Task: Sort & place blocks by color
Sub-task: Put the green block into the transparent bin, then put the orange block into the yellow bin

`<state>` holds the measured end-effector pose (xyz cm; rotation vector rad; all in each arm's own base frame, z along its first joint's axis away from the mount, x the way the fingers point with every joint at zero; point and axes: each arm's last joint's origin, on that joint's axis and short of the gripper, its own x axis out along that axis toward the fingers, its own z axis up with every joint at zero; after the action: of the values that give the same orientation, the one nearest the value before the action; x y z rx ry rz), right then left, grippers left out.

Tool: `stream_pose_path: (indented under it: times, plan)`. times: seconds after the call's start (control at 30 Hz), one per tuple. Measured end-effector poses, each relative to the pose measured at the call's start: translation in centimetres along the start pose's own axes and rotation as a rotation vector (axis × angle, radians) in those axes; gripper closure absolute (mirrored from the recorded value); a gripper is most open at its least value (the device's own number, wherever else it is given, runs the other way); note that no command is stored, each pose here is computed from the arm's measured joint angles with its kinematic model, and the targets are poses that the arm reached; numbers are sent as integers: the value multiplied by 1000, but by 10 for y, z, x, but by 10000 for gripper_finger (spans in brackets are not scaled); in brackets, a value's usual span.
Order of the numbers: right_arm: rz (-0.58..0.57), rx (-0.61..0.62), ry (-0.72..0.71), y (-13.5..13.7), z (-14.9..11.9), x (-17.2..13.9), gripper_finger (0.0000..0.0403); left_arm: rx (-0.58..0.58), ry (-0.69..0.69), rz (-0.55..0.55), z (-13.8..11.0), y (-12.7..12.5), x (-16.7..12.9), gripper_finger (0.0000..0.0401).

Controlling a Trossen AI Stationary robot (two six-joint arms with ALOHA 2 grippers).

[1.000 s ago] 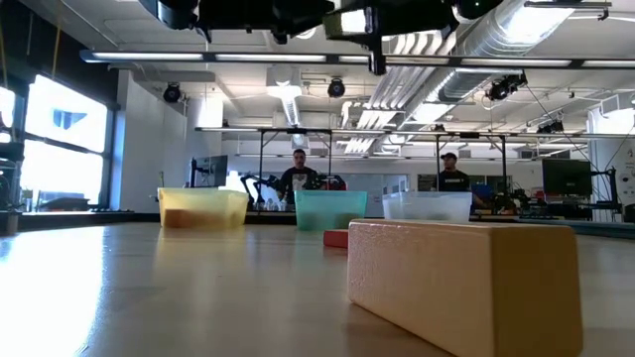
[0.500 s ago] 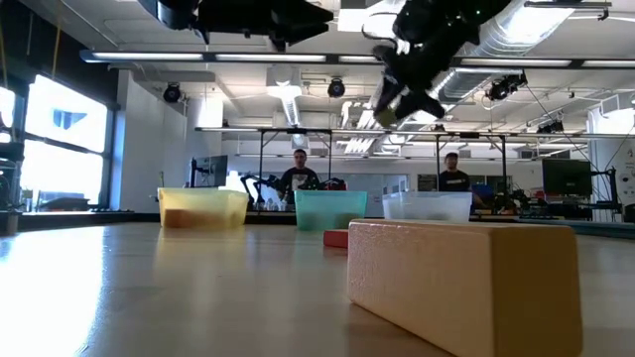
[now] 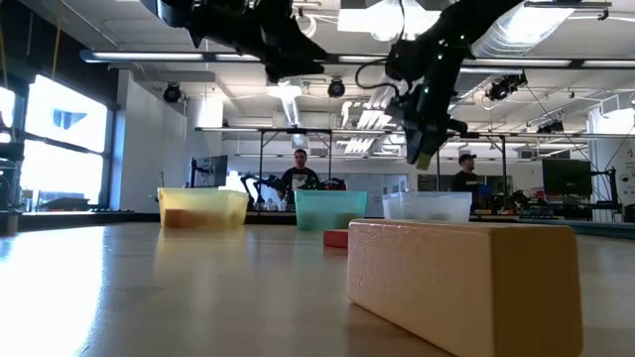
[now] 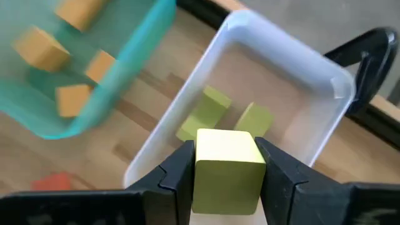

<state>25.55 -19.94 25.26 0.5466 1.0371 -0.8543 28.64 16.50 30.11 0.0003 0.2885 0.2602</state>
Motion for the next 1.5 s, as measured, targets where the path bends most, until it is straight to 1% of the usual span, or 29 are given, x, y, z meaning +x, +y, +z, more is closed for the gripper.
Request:
stream_pose_path:
  times: [0.1,0.23,0.43,0.5,0.57,0.7,0.8,1.07,1.2,1.37,1.5]
  plan:
    - [-45,-10,58,2,-2,16,287,23,79,30,-7,-4,1,174]
    - [-63,-16,121,3,-6,30,281,28,162,55,-14,-9,1,174]
    - [-81,-24,156,4,-7,41,209,26,223,51,-19,-16,1,174]
    - [-76,1,162,4,-8,41,192,26,236,46,-20,-17,2,174]
    - [-59,40,176,4,-9,40,183,28,243,39,-21,-19,2,174]
    - [-19,105,213,5,-12,33,179,25,260,36,-22,-20,1,174]
    - [3,145,240,11,-18,25,178,23,270,35,-23,-20,1,174]
    - [39,192,224,43,-36,-11,176,23,271,35,-23,-20,1,174]
    - [34,209,208,62,-50,-27,176,23,272,34,-23,-20,1,174]
    - [-4,206,216,82,-68,-36,176,20,285,32,-25,-20,1,174]
    - [14,237,212,99,-80,-42,176,16,307,26,-26,-21,0,174]
